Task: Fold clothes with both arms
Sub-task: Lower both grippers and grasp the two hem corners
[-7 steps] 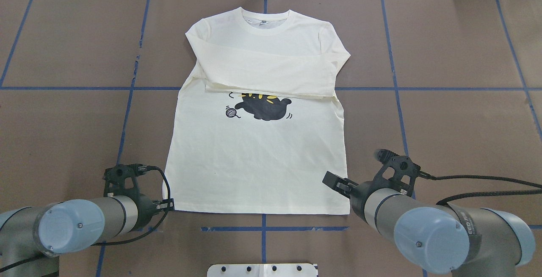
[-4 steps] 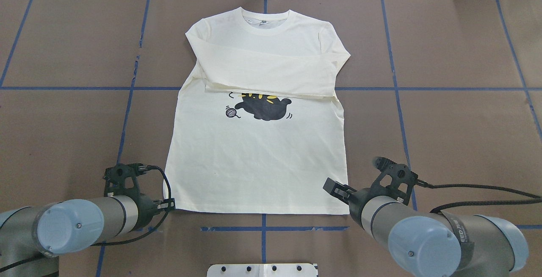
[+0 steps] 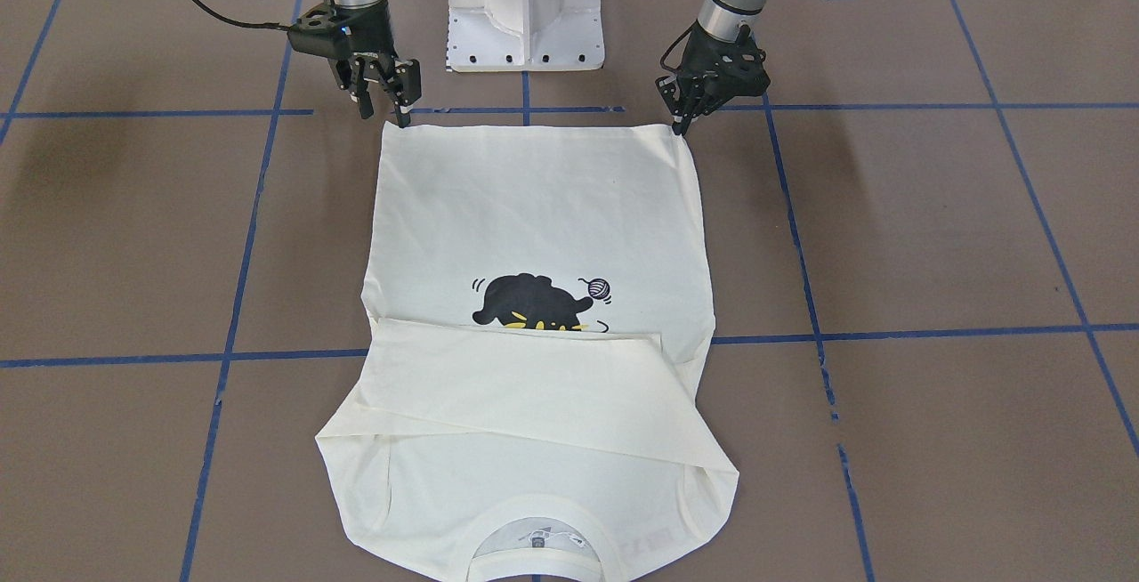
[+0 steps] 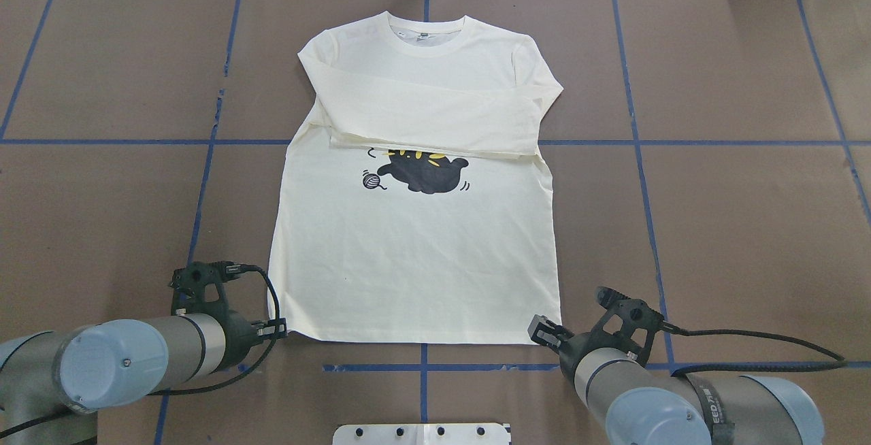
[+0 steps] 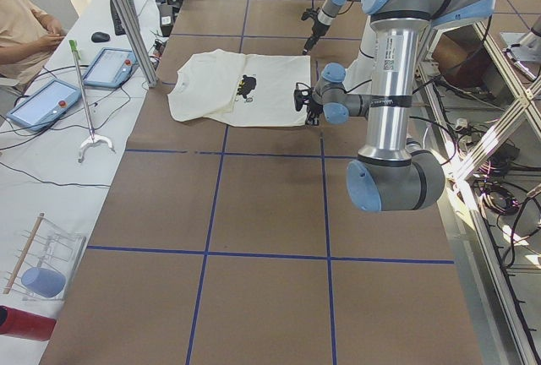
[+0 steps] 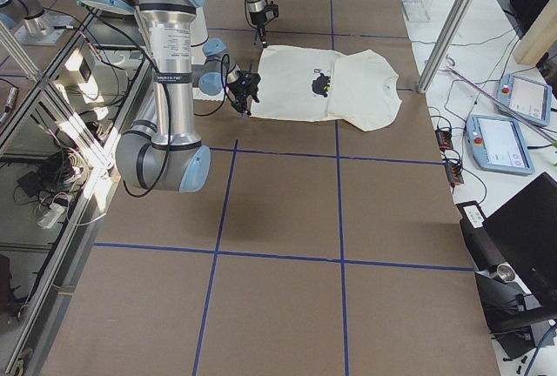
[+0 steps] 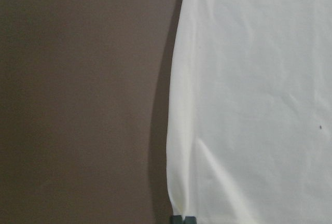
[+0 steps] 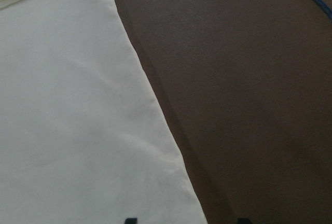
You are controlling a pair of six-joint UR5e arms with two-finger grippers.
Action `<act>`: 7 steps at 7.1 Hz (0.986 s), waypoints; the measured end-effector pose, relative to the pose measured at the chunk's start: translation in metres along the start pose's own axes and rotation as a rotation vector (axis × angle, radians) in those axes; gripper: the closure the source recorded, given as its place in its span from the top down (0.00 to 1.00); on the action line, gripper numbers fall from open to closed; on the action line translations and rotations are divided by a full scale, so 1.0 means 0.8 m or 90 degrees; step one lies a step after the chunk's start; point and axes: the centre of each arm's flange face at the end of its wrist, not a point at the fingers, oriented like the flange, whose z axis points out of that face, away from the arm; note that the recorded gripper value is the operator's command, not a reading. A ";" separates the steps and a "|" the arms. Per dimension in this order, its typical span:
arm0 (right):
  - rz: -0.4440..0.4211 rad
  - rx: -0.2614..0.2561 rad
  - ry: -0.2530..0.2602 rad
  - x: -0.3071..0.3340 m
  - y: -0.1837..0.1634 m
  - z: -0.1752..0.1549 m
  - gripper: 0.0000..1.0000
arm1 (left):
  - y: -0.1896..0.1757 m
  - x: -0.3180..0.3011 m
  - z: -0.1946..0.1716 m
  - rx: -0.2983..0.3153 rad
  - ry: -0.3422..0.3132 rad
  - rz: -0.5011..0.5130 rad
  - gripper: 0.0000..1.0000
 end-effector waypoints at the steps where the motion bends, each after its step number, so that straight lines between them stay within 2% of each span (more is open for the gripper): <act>1: -0.008 0.006 0.009 0.008 0.006 0.009 0.57 | -0.001 0.002 -0.005 0.000 0.004 0.000 0.00; 3: -0.012 0.015 0.015 0.015 0.015 0.018 0.55 | -0.001 0.001 -0.009 0.000 0.007 0.000 0.00; 4: -0.013 0.017 0.014 0.015 0.020 0.020 0.44 | -0.001 0.001 -0.010 0.000 0.007 -0.001 0.00; 6: -0.012 0.017 0.013 0.014 0.025 0.020 0.00 | -0.001 0.002 -0.011 0.001 0.009 -0.001 0.00; 7: -0.010 0.016 0.012 0.014 0.027 0.020 0.00 | -0.001 0.002 -0.011 0.001 0.009 -0.001 0.00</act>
